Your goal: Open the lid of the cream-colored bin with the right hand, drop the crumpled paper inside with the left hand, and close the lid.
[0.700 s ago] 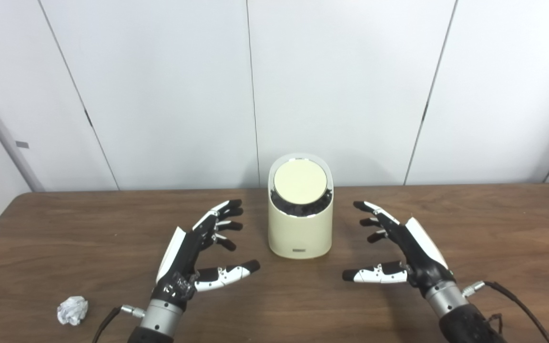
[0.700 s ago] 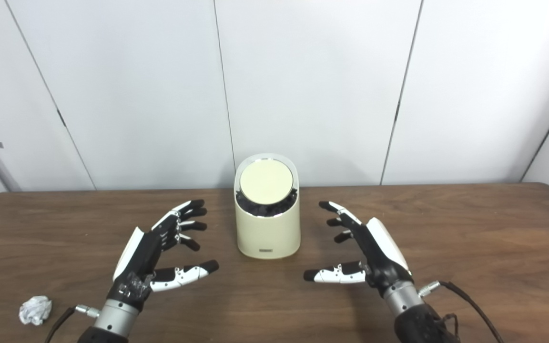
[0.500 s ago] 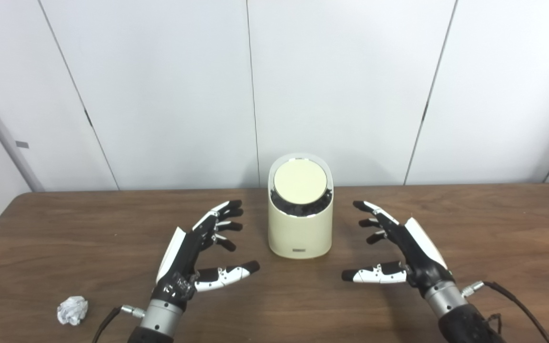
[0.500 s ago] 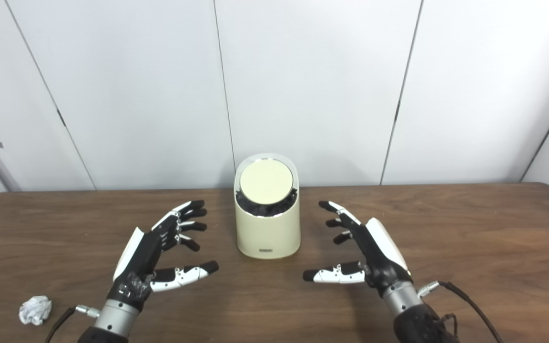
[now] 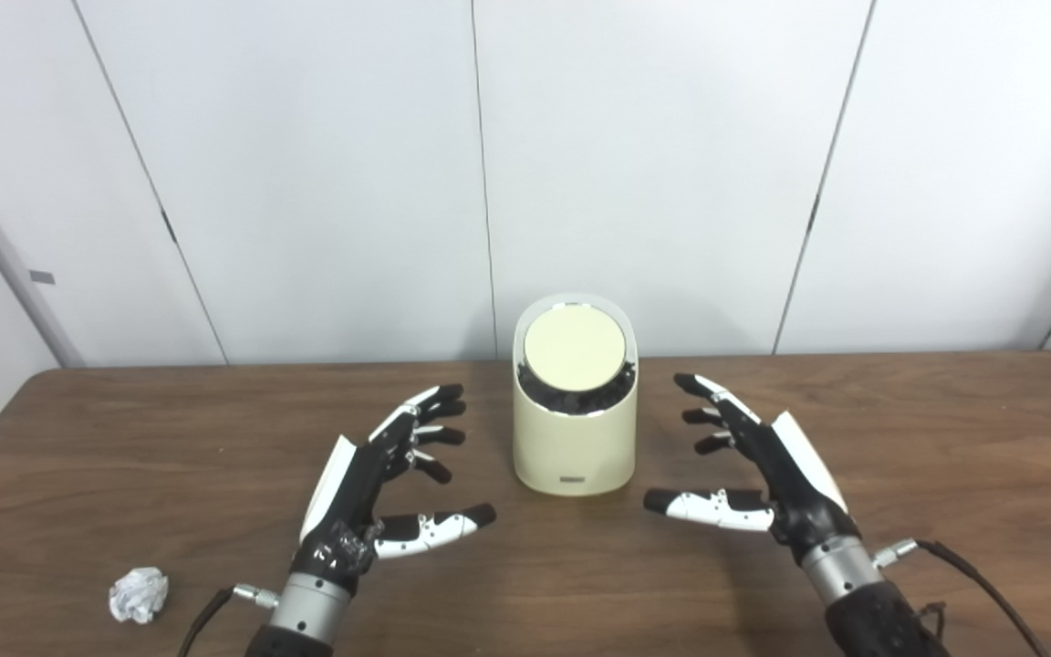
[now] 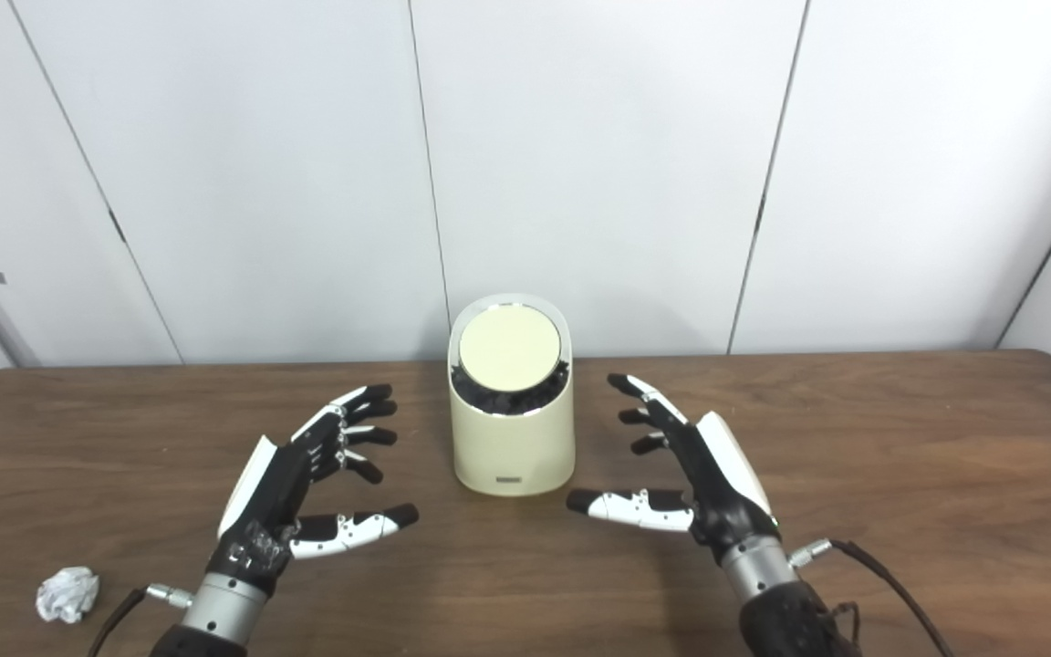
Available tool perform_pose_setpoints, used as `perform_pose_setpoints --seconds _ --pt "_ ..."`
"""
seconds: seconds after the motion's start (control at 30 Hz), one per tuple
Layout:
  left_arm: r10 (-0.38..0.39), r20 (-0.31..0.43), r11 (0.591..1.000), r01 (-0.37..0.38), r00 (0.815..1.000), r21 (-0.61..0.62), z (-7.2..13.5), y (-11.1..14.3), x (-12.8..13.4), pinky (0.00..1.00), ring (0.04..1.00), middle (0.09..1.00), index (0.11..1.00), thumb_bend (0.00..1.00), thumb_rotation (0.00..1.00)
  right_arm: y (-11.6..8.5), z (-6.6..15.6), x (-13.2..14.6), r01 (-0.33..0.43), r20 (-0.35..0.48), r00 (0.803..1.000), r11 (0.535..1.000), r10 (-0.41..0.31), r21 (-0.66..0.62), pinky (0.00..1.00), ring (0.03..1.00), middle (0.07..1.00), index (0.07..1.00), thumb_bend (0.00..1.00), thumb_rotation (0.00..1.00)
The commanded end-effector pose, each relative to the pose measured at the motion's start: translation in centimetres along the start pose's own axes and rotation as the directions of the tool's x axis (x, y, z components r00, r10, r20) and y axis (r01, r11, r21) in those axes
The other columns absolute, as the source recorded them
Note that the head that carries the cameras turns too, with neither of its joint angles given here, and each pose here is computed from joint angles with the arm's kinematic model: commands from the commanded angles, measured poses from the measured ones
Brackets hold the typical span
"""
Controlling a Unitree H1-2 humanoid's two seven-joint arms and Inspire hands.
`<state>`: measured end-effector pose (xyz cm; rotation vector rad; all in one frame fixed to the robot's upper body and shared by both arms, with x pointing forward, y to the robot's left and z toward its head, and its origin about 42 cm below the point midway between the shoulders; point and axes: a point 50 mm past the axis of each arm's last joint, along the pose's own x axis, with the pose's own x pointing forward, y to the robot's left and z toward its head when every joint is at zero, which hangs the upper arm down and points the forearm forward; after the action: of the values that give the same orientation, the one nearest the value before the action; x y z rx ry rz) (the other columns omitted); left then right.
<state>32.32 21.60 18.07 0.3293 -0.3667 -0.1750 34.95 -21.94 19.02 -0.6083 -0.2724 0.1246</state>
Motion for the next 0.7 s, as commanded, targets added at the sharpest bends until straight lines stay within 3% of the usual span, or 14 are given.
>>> perform_pose_setpoints --seconds 0.0,0.13,0.37,0.67 --pt "0.013 0.074 1.0 -0.013 0.997 0.008 1.1 0.3 1.0 0.54 0.734 0.827 0.864 0.74 0.01 -1.5 2.8 2.0 0.063 0.108 0.992 0.998 -0.062 -0.009 0.69 0.828 0.907 0.903 0.77 0.47" --pt "0.012 0.07 1.0 -0.013 0.997 0.009 1.1 0.2 0.9 0.55 0.74 0.826 0.861 0.74 0.02 -2.0 3.9 3.3 0.078 0.132 0.988 0.997 -0.075 -0.015 0.71 0.849 0.908 0.915 0.79 0.39" --pt "0.014 0.066 1.0 -0.015 0.998 0.009 1.1 0.1 0.7 0.55 0.738 0.821 0.857 0.74 0.01 -2.8 5.5 6.0 0.094 0.125 0.988 0.994 -0.086 -0.063 0.78 0.893 0.929 0.994 0.82 0.4" --pt "0.015 0.071 1.0 -0.016 0.997 0.009 1.1 -0.1 0.8 0.55 0.738 0.82 0.856 0.74 0.01 -3.2 8.3 8.8 0.113 0.142 0.985 0.989 -0.099 -0.092 0.7 0.881 0.923 0.984 0.83 0.41"
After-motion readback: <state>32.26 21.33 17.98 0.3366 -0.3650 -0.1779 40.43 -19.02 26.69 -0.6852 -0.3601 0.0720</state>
